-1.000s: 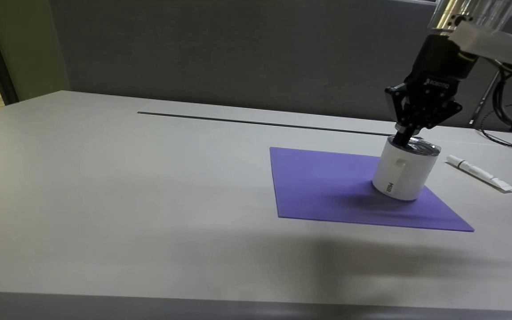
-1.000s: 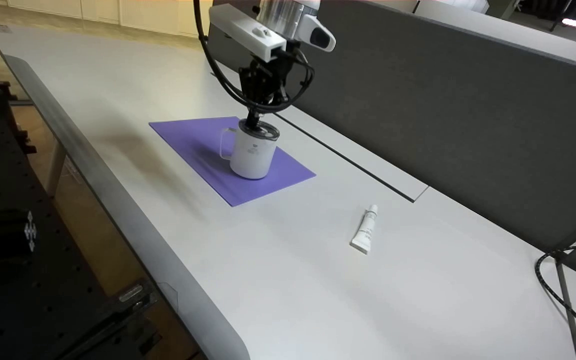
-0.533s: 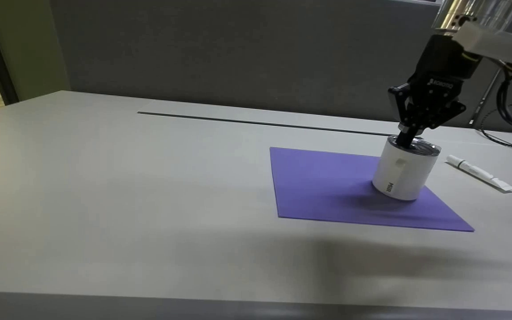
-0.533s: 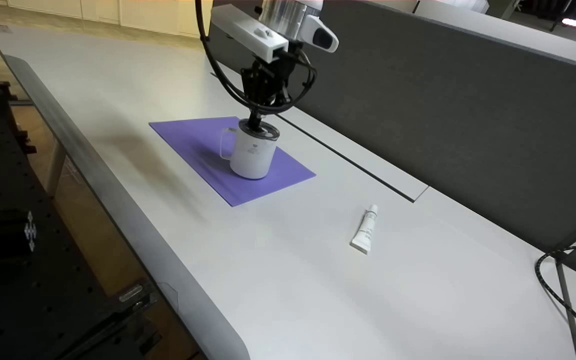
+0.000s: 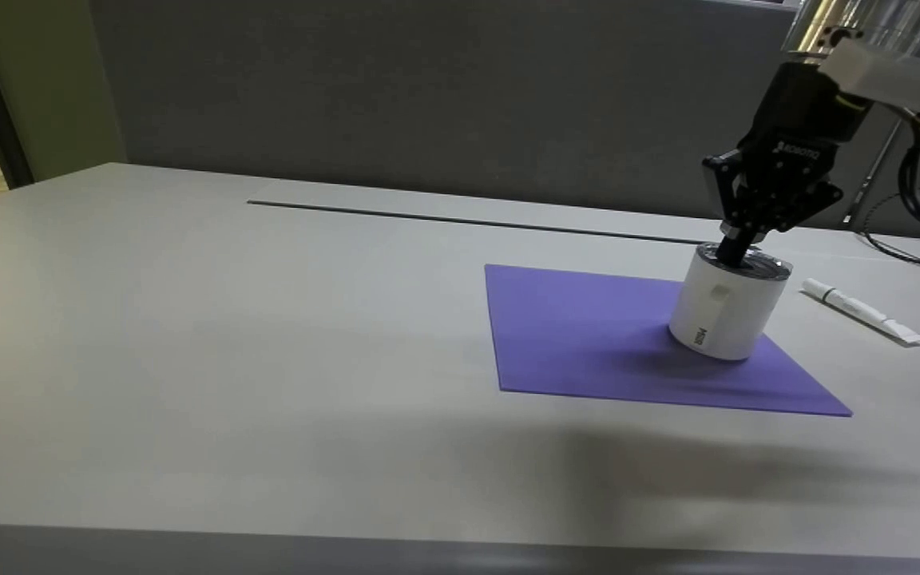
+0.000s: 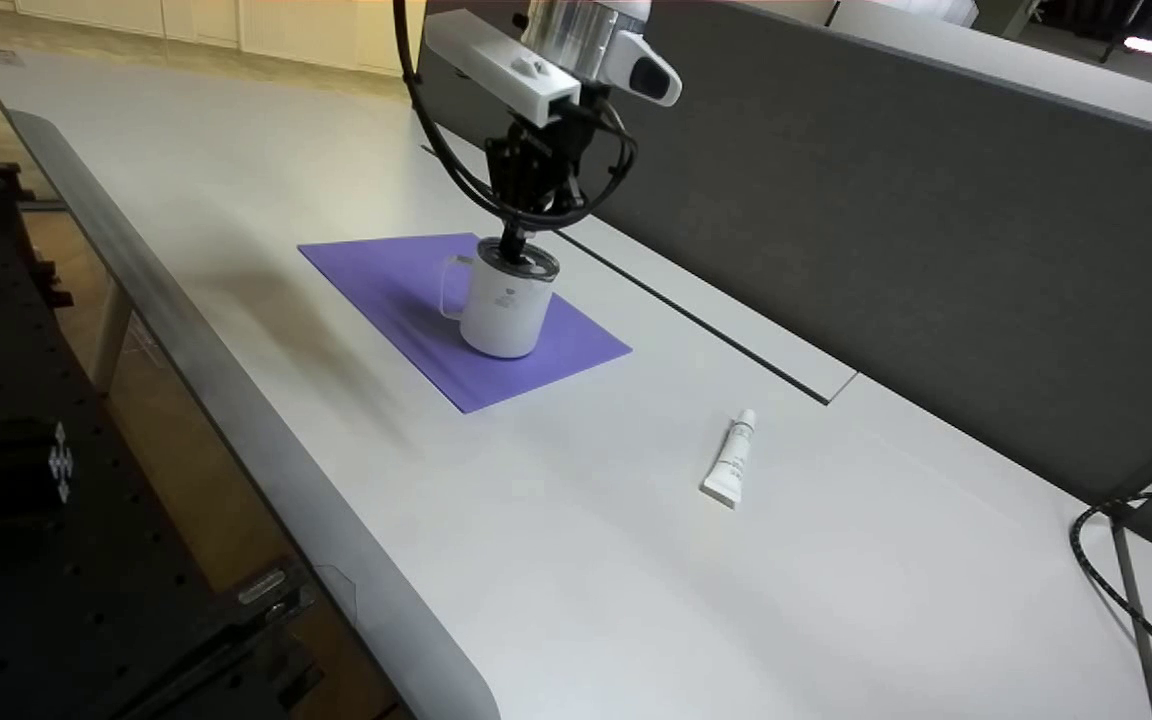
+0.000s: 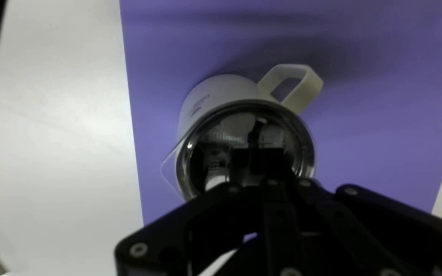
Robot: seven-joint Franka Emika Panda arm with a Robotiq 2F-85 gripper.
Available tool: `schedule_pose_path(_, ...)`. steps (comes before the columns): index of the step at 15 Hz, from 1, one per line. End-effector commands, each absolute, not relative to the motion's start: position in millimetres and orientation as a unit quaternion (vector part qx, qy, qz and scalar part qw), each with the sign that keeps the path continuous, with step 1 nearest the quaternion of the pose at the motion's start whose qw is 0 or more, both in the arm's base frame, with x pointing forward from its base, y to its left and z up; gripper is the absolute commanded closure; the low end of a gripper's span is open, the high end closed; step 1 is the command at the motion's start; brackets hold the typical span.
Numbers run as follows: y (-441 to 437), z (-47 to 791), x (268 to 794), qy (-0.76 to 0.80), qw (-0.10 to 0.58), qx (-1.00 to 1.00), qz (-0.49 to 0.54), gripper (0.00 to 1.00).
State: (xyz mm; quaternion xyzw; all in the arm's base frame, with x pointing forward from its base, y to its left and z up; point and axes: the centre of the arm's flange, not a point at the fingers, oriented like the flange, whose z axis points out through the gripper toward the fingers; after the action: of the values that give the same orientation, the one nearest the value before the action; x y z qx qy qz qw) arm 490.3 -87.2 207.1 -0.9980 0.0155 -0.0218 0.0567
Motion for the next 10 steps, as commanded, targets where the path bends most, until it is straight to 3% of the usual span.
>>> schedule_pose_path(1,-94.5,204.2,493.3,0.018,0.053,-0.998,-0.024,1.00)
schedule_pose_path(10,-94.1,202.7,493.5,0.012,0.045,-0.999,-0.026,1.00)
